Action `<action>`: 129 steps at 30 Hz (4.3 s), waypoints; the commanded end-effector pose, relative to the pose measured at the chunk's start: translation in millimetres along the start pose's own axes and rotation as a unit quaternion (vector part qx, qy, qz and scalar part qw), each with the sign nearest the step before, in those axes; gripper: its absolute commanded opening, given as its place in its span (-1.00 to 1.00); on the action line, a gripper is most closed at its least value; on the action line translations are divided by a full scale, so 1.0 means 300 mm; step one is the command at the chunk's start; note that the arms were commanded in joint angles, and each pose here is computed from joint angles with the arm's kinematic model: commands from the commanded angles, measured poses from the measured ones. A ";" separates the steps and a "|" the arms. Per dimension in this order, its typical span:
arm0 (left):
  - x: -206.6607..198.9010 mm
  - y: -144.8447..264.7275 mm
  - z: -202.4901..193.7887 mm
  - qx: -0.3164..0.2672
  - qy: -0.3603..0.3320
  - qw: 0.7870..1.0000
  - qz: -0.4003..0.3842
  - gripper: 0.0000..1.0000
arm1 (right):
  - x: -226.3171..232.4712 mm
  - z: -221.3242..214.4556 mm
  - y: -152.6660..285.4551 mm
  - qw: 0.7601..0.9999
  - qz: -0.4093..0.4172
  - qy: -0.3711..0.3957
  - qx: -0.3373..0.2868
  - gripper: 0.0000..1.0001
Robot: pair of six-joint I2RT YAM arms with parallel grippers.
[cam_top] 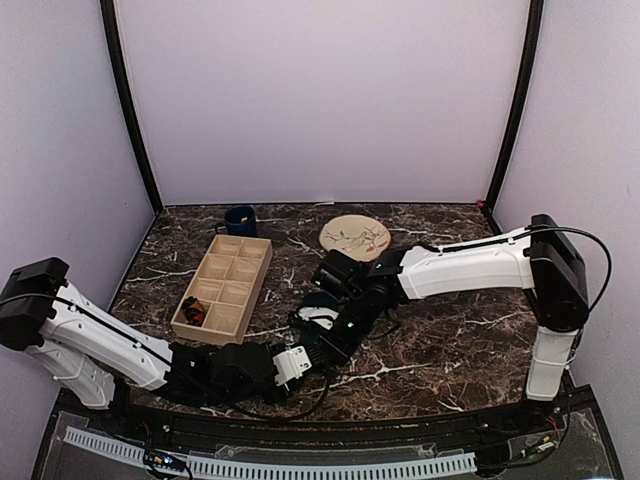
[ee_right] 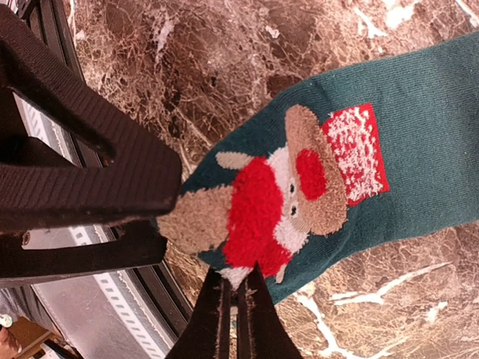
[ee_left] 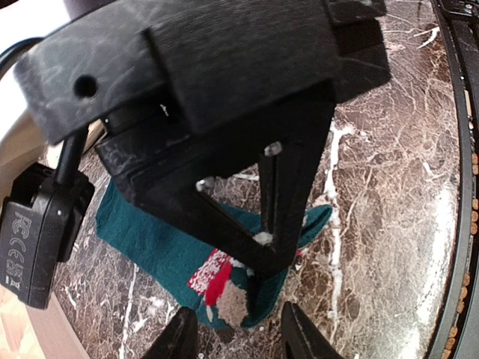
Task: Roll the socks
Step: Pick up the sock from the center of the board, then roll the sock at the center of the board.
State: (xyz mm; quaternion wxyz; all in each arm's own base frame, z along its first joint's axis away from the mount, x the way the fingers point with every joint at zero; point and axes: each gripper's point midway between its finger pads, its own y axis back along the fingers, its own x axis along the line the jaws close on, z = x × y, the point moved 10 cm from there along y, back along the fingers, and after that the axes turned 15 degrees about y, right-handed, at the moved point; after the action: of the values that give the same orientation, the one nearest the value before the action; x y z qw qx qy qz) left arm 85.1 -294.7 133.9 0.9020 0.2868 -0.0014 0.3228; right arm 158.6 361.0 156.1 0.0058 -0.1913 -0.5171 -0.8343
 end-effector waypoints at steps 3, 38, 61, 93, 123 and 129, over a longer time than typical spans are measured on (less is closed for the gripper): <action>-0.016 -0.002 0.012 -0.011 -0.021 1.000 -0.014 -0.20 | -0.005 0.022 0.012 1.000 0.008 0.005 -0.001 -1.00; -0.037 -0.031 0.020 -0.009 -0.047 0.999 -0.024 -1.00 | 0.003 0.018 0.014 1.000 0.029 0.006 0.005 -1.00; 0.009 -0.008 0.007 0.041 0.055 0.996 -0.057 -1.00 | -0.003 -0.034 0.087 0.999 -0.017 0.000 -0.044 -0.15; 0.101 -0.049 0.031 0.231 0.231 0.929 -0.172 -1.00 | 0.033 -0.164 0.173 0.951 -0.256 0.030 -0.169 -0.09; 0.240 -0.109 -0.012 0.354 0.389 0.828 -0.195 -1.00 | 0.304 -0.160 0.087 0.896 -0.317 0.272 -0.147 -0.06; 0.250 -0.122 -0.022 0.373 0.400 0.813 -0.199 -1.00 | 0.350 -0.137 0.021 0.880 -0.318 0.332 -0.118 -0.05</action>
State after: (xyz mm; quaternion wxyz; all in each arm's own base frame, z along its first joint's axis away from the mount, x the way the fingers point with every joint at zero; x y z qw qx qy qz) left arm 163.7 -271.0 119.8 0.7071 0.4332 0.5175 0.2112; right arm 55.7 325.9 172.5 -0.1190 0.2256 -0.4319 -0.8651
